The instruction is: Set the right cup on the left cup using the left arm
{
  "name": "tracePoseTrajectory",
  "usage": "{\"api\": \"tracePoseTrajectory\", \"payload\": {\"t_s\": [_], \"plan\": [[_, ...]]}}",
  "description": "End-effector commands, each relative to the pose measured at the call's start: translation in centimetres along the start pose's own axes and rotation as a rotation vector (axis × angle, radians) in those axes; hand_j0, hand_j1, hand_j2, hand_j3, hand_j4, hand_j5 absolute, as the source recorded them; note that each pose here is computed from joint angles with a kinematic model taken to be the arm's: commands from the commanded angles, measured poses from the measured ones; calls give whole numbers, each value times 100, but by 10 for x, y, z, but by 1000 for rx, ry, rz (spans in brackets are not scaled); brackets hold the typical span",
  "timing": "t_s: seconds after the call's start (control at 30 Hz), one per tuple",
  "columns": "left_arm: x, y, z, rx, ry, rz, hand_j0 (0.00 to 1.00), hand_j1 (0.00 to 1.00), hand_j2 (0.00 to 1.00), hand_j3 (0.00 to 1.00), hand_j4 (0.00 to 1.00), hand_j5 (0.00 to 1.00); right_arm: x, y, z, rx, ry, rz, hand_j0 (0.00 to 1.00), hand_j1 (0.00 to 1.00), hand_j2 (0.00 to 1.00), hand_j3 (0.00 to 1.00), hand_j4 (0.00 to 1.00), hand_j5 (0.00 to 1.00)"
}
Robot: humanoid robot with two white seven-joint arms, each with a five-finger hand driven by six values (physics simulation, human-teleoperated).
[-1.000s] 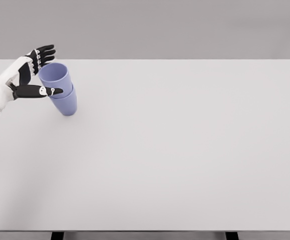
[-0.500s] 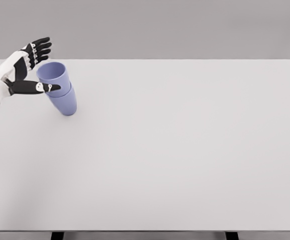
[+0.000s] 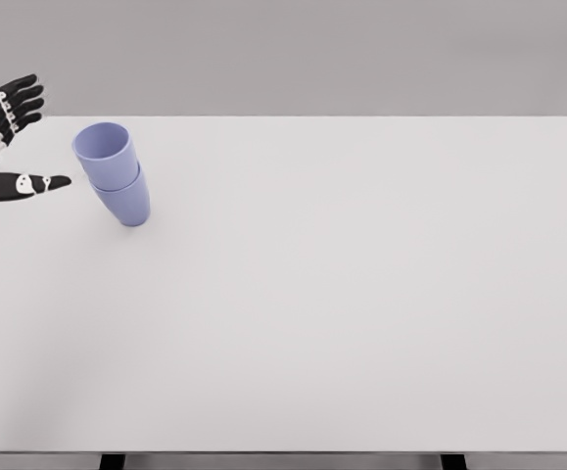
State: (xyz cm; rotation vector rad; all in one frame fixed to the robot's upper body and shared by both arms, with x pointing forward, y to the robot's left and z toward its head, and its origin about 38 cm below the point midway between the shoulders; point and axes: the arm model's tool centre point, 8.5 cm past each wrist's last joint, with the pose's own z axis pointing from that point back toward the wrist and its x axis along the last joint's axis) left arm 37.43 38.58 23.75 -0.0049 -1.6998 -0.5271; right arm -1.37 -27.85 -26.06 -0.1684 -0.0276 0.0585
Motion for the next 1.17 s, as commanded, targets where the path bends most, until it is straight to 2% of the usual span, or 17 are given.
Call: {"api": "tracePoseTrajectory", "payload": {"t_s": [0.0,0.17,0.2,0.3,0.47,0.6,0.7,0.8,0.93,1.13], "plan": [[15,10,4,21,-46,-3,100,100,100,100,100,100,0,0,0,0,0,0,100,100,100,100,100,100],[15,-4,20,-93,-163,-66,100,100,100,100,100,100,0,0,0,0,0,0,100,100,100,100,100,100],[16,-11,25,-132,-214,-94,100,100,100,100,100,100,0,0,0,0,0,0,100,100,100,100,100,100],[19,-22,35,-186,-325,-159,100,100,100,100,100,100,0,0,0,0,0,0,100,100,100,100,100,100],[25,-32,50,-201,-481,-247,100,100,100,100,100,100,0,0,0,0,0,0,100,100,100,100,100,100],[27,-38,50,-215,-518,-265,100,100,100,100,100,100,0,0,0,0,0,0,100,100,100,100,100,100],[23,-54,44,-262,-531,-243,100,100,100,100,100,100,0,0,0,0,0,0,100,100,100,100,100,100],[15,-76,37,-328,-509,-226,100,100,100,100,100,100,0,0,0,0,0,-2,100,100,100,100,100,100],[23,-71,32,-324,-532,-254,100,100,100,100,100,100,0,0,0,0,0,0,100,100,100,100,100,100],[23,-70,32,-321,-532,-255,100,100,100,100,100,100,0,0,0,0,0,0,100,100,100,100,100,100]]}}
